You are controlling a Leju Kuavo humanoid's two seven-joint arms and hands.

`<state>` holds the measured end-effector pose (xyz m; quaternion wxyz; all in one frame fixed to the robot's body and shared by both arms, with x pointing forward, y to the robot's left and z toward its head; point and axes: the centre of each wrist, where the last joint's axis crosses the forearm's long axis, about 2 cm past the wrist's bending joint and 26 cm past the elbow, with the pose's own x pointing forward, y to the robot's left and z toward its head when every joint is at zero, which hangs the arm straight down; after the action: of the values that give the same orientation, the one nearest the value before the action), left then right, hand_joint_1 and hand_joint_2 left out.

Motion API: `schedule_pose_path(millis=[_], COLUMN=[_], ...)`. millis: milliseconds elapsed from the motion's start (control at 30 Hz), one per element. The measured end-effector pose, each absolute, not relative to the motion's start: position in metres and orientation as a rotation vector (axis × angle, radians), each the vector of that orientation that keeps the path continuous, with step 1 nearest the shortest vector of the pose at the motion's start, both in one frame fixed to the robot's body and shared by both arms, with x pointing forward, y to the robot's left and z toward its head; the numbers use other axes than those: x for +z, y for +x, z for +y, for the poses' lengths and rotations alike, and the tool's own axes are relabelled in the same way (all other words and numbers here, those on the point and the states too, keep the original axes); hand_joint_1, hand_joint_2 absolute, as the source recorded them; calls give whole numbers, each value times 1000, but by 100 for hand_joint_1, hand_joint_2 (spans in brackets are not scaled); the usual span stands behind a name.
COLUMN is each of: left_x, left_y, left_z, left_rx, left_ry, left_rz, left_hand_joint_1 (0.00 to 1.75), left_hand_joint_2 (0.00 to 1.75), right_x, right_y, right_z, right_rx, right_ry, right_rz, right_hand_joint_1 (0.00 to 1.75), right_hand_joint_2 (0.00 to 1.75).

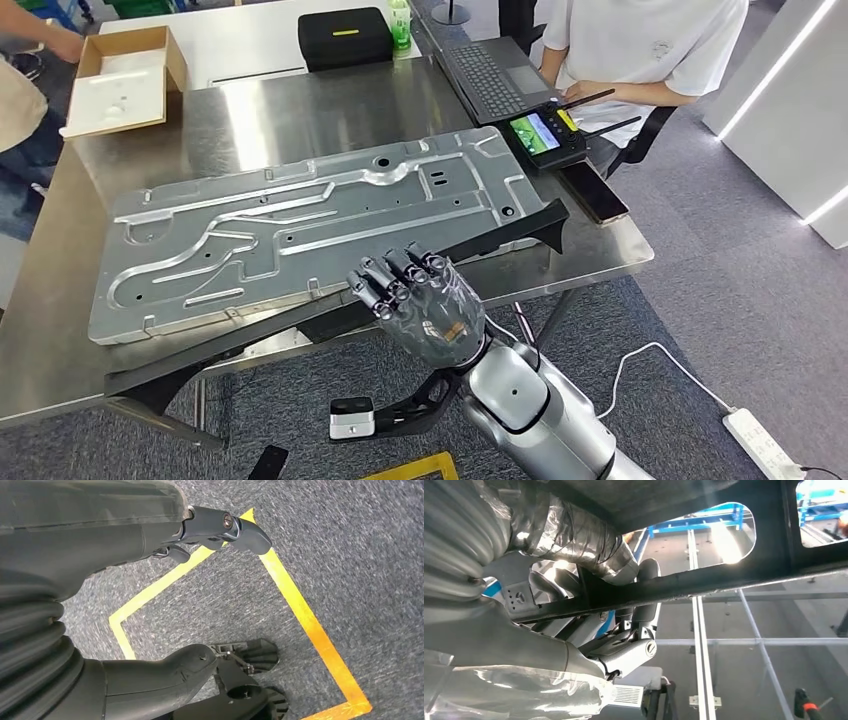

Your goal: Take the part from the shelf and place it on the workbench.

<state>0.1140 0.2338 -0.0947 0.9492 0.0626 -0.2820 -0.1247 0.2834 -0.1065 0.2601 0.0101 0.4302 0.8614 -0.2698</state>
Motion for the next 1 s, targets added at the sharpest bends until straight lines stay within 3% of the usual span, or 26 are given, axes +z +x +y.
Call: schedule_pose_path(millis=[1000], left_x=[-95], left_y=[114], left_z=[235], left_rx=[-270], left_ry=[130], left_rz=[-588], left_hand_joint_1=[0], left_hand_joint_2=[175], right_x=[259], right_y=[286], right_z=[-111], right_rx=[-844], right_ry=[1365], right_rz=[2691], right_hand_joint_1=[175], right_hand_joint_2=[175])
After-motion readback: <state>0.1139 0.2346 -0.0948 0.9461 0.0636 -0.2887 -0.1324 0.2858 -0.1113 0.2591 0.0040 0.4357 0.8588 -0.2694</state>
